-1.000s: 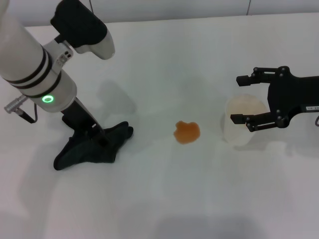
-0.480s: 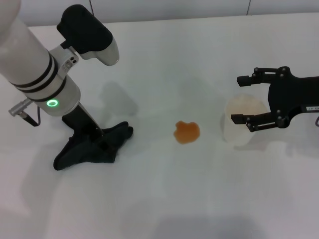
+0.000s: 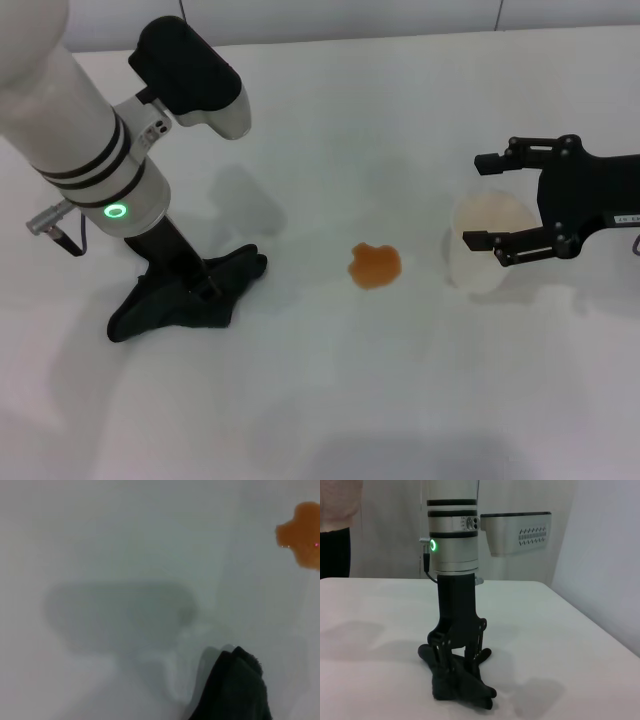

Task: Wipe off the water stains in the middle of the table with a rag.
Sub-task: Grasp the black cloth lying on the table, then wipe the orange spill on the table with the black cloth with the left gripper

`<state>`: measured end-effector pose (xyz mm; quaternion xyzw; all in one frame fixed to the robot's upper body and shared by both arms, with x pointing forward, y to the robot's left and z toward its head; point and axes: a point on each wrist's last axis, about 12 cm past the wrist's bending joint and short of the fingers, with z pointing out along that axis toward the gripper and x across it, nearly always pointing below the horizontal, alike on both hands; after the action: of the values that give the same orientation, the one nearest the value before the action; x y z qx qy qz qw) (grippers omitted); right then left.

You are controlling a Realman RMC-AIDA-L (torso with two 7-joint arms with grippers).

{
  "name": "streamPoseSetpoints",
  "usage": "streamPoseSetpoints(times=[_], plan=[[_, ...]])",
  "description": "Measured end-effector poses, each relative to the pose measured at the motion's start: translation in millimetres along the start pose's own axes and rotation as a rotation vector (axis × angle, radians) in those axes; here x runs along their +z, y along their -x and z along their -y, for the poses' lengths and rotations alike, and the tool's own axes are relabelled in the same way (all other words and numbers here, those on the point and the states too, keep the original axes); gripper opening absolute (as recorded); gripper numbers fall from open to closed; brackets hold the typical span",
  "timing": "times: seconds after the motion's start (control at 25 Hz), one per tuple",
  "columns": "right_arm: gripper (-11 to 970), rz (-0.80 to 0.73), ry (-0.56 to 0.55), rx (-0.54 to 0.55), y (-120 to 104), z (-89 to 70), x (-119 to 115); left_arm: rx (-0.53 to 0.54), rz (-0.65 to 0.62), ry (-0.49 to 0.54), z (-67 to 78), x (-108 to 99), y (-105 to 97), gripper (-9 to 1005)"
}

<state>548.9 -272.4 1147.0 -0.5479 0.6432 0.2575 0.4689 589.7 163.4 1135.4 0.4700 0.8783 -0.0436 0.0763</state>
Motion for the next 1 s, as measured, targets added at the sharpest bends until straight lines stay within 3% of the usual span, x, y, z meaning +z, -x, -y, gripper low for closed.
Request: streamPoseSetpoints(times=[0.04,0.44,0.68,1.0], plan=[[845,0.0,0.001,0.0,0.0,-0.1,0.1,0.0,-0.002,-0.001,0.1,-0.2,0.1,644],[845,0.002,0.002,0.0,-0.3,-0.8,-0.8,0.0,-0.015,0.0,-0.4,-1.2,2.9,206],[845,0.002,0.0,0.002,-0.7,-0.9,-1.2,-0.008,-0.023,-0.003,-0.5,-0.1,3.1,70],[845,0.003,-0.003,-0.002,0.3,0.4,-1.0,-0.048,-0.002,-0.018,-5.5,-2.6,3.0,70]])
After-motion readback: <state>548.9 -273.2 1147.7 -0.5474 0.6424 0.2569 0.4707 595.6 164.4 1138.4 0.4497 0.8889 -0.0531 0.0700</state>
